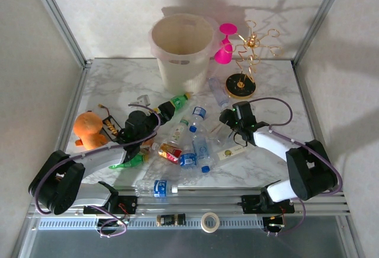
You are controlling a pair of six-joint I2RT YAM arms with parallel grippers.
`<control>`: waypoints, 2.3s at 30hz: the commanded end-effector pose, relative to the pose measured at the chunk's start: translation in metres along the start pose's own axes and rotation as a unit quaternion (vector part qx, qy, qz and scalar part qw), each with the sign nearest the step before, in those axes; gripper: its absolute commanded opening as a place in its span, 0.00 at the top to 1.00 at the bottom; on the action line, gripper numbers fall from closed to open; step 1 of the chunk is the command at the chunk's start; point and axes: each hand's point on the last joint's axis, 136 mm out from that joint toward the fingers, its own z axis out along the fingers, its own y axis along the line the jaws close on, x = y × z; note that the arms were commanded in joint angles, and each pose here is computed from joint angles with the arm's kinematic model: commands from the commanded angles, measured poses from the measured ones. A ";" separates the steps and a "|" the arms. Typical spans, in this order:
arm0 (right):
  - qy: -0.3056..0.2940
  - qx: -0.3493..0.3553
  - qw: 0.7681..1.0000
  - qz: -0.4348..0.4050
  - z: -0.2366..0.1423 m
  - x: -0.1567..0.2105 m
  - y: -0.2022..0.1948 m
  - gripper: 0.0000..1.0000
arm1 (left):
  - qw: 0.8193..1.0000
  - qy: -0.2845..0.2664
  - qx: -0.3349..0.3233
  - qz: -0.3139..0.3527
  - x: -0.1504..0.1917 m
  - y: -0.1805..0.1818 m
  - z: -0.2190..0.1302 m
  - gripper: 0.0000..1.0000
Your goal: Put the plastic bottles in the bin
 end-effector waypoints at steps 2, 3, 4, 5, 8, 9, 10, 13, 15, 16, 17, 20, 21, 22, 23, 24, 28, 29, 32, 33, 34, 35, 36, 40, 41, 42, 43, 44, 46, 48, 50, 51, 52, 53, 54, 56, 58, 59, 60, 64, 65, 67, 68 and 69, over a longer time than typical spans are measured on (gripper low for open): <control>0.017 0.018 1.000 0.003 0.008 0.012 -0.014 0.14 | 1.000 -0.016 0.012 -0.008 -0.008 -0.012 0.002 0.00; 0.018 0.019 1.000 0.005 0.009 0.013 -0.015 0.15 | 1.000 -0.015 0.011 -0.008 -0.008 -0.011 0.003 0.00; 0.018 0.018 1.000 0.008 0.009 0.014 -0.016 0.15 | 1.000 -0.015 0.009 -0.008 -0.007 -0.010 0.002 0.00; 0.018 0.019 1.000 0.009 0.010 0.015 -0.017 0.15 | 1.000 -0.015 0.009 -0.007 -0.007 -0.011 0.002 0.00; 0.020 0.016 1.000 0.013 0.012 0.018 -0.018 0.17 | 1.000 -0.013 0.008 -0.007 -0.006 -0.010 0.002 0.00; 0.020 0.015 1.000 0.014 0.013 0.019 -0.018 0.18 | 1.000 -0.013 0.008 -0.007 -0.006 -0.010 0.002 0.00; 0.022 0.015 1.000 0.015 0.014 0.020 -0.018 0.18 | 1.000 -0.013 0.008 -0.008 -0.005 -0.011 0.002 0.00; 0.025 0.014 0.999 0.015 0.018 0.021 -0.018 0.19 | 1.000 -0.012 0.009 -0.007 -0.004 -0.011 0.002 0.01; 0.024 0.013 0.999 0.017 0.020 0.021 -0.017 0.19 | 1.000 -0.011 0.009 -0.006 -0.004 -0.011 0.002 0.00; 0.022 0.013 1.000 0.017 0.021 0.020 -0.016 0.19 | 1.000 -0.011 0.009 -0.006 -0.004 -0.011 0.002 0.00; 0.022 0.012 1.000 0.017 0.022 0.020 -0.016 0.19 | 1.000 -0.010 0.009 -0.005 -0.004 -0.012 0.002 0.00; 0.021 0.008 1.000 0.017 0.026 0.018 -0.012 0.20 | 1.000 -0.007 0.007 -0.003 -0.003 -0.011 0.003 0.01; 0.021 0.008 1.000 0.017 0.028 0.018 -0.011 0.21 | 1.000 -0.008 0.008 -0.004 -0.003 -0.012 0.003 0.00; 0.023 0.007 1.000 0.016 0.030 0.018 -0.010 0.23 | 1.000 -0.007 0.008 -0.003 -0.003 -0.012 0.003 0.01; 0.023 0.006 1.000 0.016 0.031 0.017 -0.009 0.25 | 1.000 -0.007 0.008 -0.002 -0.003 -0.012 0.004 0.00; 0.025 0.005 1.000 0.015 0.032 0.018 -0.008 0.27 | 1.000 -0.006 0.007 -0.001 -0.003 -0.012 0.004 0.00; 0.023 0.000 1.000 0.012 0.032 0.014 -0.004 0.36 | 1.000 -0.002 0.007 0.004 -0.004 -0.015 0.007 0.00; 0.019 -0.003 1.000 0.011 0.031 0.012 -0.002 0.39 | 1.000 0.000 0.008 0.006 -0.003 -0.016 0.007 0.00; 0.002 -0.015 1.000 0.004 0.023 0.002 0.006 0.42 | 1.000 0.004 0.014 0.008 -0.002 -0.019 0.010 0.01; -0.006 -0.020 1.000 0.002 0.020 -0.003 0.008 0.43 | 1.000 0.006 0.017 0.008 -0.002 -0.021 0.011 0.01; -0.014 -0.025 1.000 -0.003 0.015 -0.008 0.011 0.44 | 1.000 0.010 0.020 0.009 0.000 -0.023 0.012 0.00; -0.023 -0.034 0.999 -0.007 0.010 -0.013 0.016 0.45 | 1.000 0.012 0.026 0.011 0.001 -0.026 0.012 0.00; -0.031 -0.042 0.999 -0.011 0.006 -0.018 0.020 0.46 | 0.999 0.016 0.031 0.014 0.002 -0.029 0.013 0.00; -0.071 -0.082 0.994 -0.025 -0.018 -0.039 0.040 0.46 | 0.997 0.033 0.068 0.031 0.011 -0.049 0.016 0.00; -0.079 -0.095 0.992 -0.028 -0.025 -0.044 0.046 0.46 | 0.996 0.037 0.079 0.035 0.014 -0.054 0.017 0.00; -0.087 -0.106 0.990 -0.029 -0.030 -0.049 0.051 0.46 | 0.994 0.042 0.091 0.038 0.017 -0.060 0.017 0.00; -0.094 -0.118 0.988 -0.032 -0.035 -0.054 0.057 0.46 | 0.993 0.047 0.103 0.041 0.020 -0.066 0.018 0.00; -0.099 -0.128 0.986 -0.034 -0.040 -0.057 0.063 0.46 | 0.991 0.053 0.115 0.043 0.023 -0.072 0.018 0.00; -0.108 -0.154 0.981 -0.040 -0.050 -0.065 0.076 0.46 | 0.987 0.069 0.136 0.048 0.032 -0.083 0.021 0.01; -0.114 -0.176 0.977 -0.044 -0.058 -0.071 0.088 0.46 | 0.983 0.087 0.152 0.055 0.041 -0.092 0.024 0.01; -0.115 -0.199 0.972 -0.052 -0.065 -0.074 0.099 0.46 | 0.978 0.103 0.171 0.065 0.050 -0.104 0.025 0.01; -0.113 -0.210 0.969 -0.058 -0.068 -0.075 0.104 0.46 | 0.974 0.112 0.182 0.071 0.055 -0.110 0.025 0.01; -0.110 -0.222 0.967 -0.063 -0.070 -0.074 0.110 0.46 | 0.971 0.121 0.192 0.076 0.061 -0.116 0.024 0.01; -0.107 -0.232 0.965 -0.067 -0.071 -0.073 0.114 0.47 | 0.968 0.128 0.199 0.079 0.065 -0.121 0.024 0.01; -0.103 -0.241 0.963 -0.068 -0.072 -0.073 0.117 0.46 | 0.965 0.136 0.208 0.083 0.071 -0.125 0.023 0.01; -0.097 -0.257 0.959 -0.072 -0.074 -0.070 0.123 0.47 | 0.959 0.152 0.223 0.086 0.081 -0.132 0.022 0.01; -0.094 -0.265 0.957 -0.073 -0.076 -0.069 0.125 0.47 | 0.954 0.166 0.233 0.086 0.090 -0.137 0.022 0.01; -0.094 -0.267 0.956 -0.073 -0.076 -0.068 0.126 0.47 | 0.953 0.172 0.236 0.085 0.094 -0.138 0.022 0.01; -0.094 -0.269 0.956 -0.073 -0.077 -0.068 0.126 0.47 | 0.951 0.179 0.238 0.086 0.099 -0.139 0.023 0.01; -0.093 -0.279 0.953 -0.075 -0.081 -0.066 0.127 0.47 | 0.944 0.199 0.248 0.083 0.112 -0.144 0.024 0.01; -0.093 -0.282 0.952 -0.077 -0.082 -0.066 0.128 0.47 | 0.943 0.203 0.250 0.083 0.115 -0.146 0.025 0.01; -0.090 -0.291 0.949 -0.080 -0.085 -0.064 0.130 0.48 | 0.941 0.210 0.253 0.083 0.120 -0.149 0.027 0.02; -0.089 -0.297 0.947 -0.081 -0.086 -0.063 0.132 0.48 | 0.940 0.214 0.254 0.083 0.122 -0.150 0.029 0.02; -0.089 -0.301 0.946 -0.081 -0.088 -0.063 0.133 0.48 | 0.939 0.217 0.255 0.083 0.124 -0.151 0.031 0.02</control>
